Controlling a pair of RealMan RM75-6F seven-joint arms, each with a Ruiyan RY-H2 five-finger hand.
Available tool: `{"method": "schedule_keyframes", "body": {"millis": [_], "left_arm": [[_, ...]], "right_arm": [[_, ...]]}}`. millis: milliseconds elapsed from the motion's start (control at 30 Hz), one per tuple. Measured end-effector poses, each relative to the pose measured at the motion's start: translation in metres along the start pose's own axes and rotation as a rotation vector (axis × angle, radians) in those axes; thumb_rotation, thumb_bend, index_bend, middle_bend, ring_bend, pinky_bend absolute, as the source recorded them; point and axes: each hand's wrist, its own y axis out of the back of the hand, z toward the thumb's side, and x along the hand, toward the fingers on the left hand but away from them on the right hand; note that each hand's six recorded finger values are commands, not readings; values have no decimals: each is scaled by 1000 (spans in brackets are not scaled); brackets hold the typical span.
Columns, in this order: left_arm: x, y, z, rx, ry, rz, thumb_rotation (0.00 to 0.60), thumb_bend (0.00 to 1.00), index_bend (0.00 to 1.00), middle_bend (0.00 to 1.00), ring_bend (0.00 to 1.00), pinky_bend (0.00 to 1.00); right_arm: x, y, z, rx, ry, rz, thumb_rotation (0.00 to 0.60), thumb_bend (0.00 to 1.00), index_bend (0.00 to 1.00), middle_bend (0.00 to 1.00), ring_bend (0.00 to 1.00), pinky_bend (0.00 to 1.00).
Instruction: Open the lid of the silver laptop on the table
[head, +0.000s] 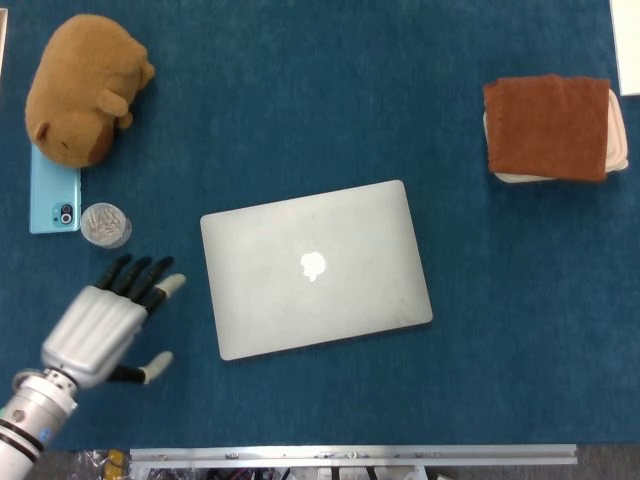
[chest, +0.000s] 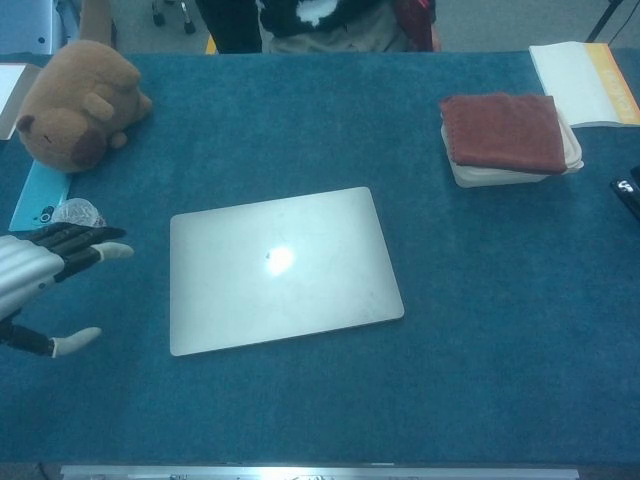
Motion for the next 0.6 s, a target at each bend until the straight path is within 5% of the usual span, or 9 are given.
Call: {"method": "schedule_keyframes", "body": {"millis": [267, 600], "left_arm": [[13, -17, 29, 4, -49, -47, 528, 295, 0, 0, 0, 0], [37, -29, 60, -10, -126, -14, 537, 295, 0, 0, 0, 0]], "right_arm": [[-1, -1, -5, -8, -6, 0, 600, 296, 134, 151, 76, 91], [2, 1, -14, -17, -24, -5, 600, 296, 134, 150, 76, 91]]}}
